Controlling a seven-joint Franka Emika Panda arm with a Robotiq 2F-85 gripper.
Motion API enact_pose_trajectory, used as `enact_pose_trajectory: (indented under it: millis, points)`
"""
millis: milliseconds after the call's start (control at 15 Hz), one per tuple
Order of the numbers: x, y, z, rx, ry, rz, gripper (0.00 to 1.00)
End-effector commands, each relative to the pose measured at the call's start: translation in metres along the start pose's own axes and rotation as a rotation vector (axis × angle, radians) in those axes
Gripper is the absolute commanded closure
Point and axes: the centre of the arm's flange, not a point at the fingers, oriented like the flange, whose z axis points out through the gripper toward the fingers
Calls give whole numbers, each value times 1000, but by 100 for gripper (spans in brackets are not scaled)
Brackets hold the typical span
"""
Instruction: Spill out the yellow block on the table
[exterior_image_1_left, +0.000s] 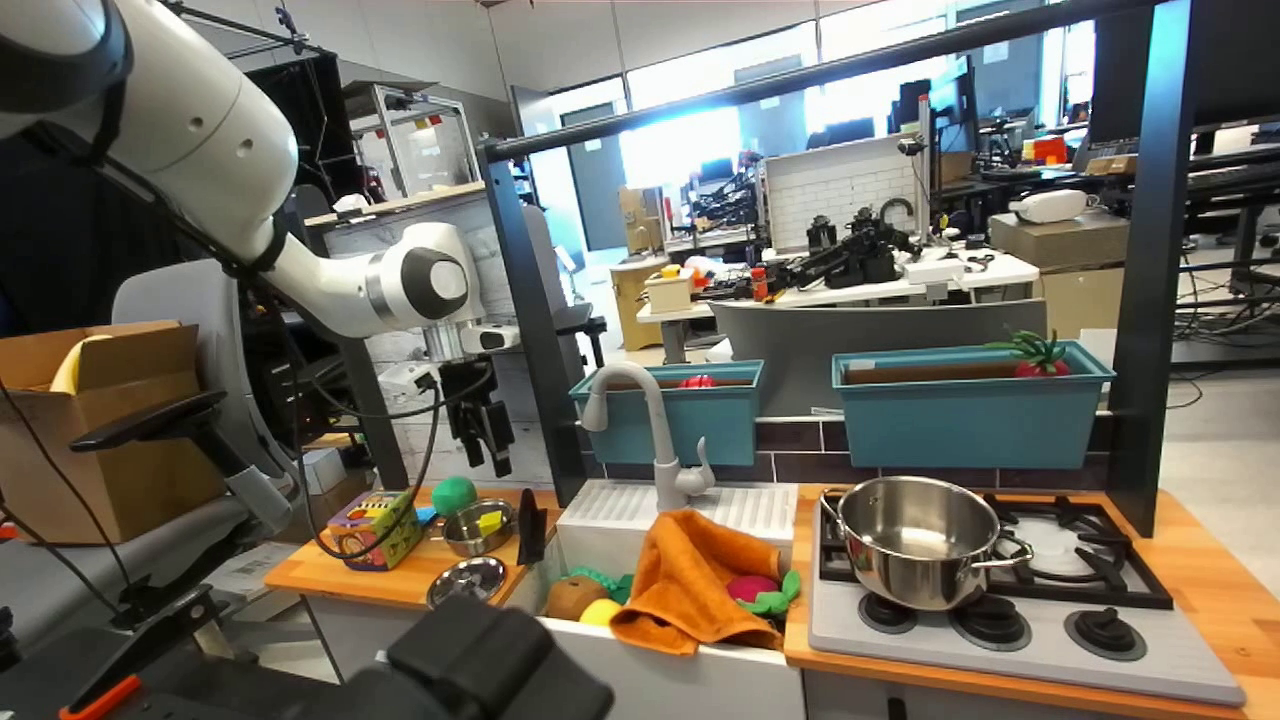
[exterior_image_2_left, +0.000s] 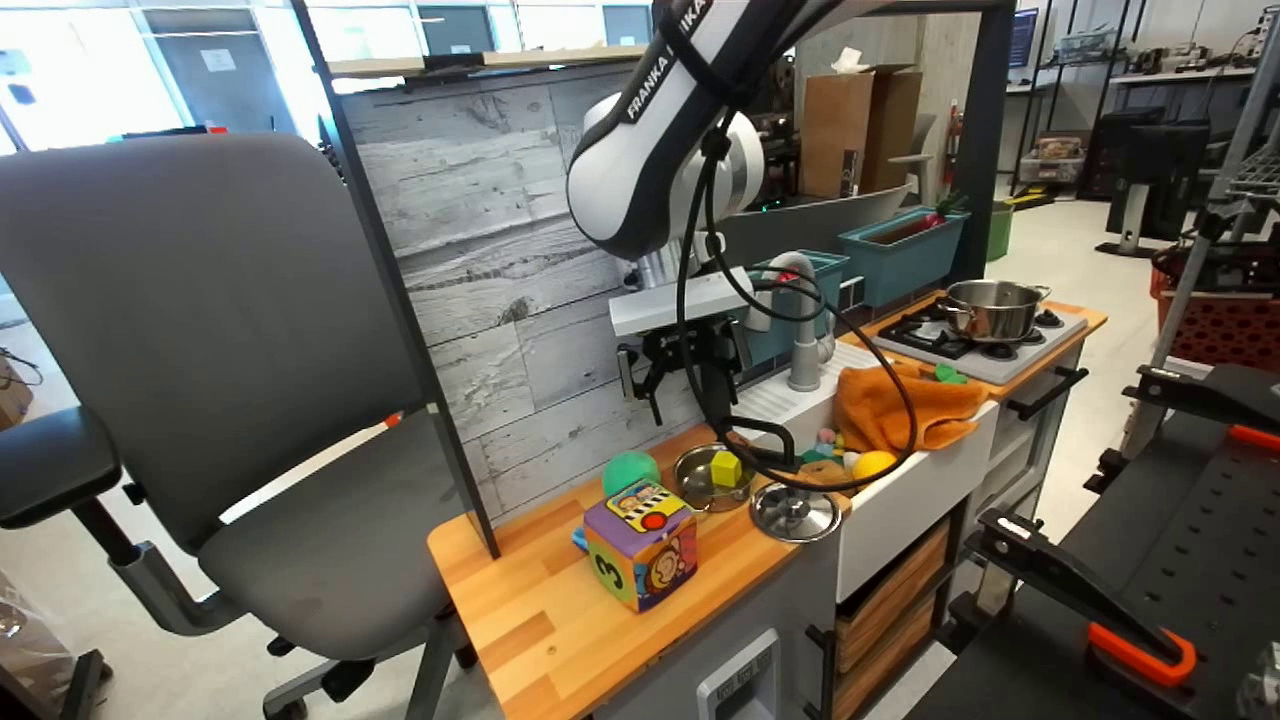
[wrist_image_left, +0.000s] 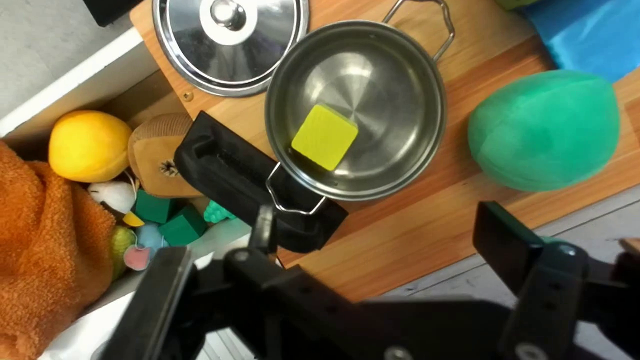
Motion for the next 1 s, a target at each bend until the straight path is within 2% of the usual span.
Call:
enact_pose_trajectory:
  millis: [0,200,400,533,733,933]
  points:
    - [29,15,19,-61,-13,6,0]
    - [14,23,24,-75,-38,-35,0]
    - [8,29,35,-78,-22,-57,0]
    - [13,28,43,-73,-30,-38,0]
    - [25,19,56,-32,10,-13,0]
    - [34,13,68,-35,37,28,0]
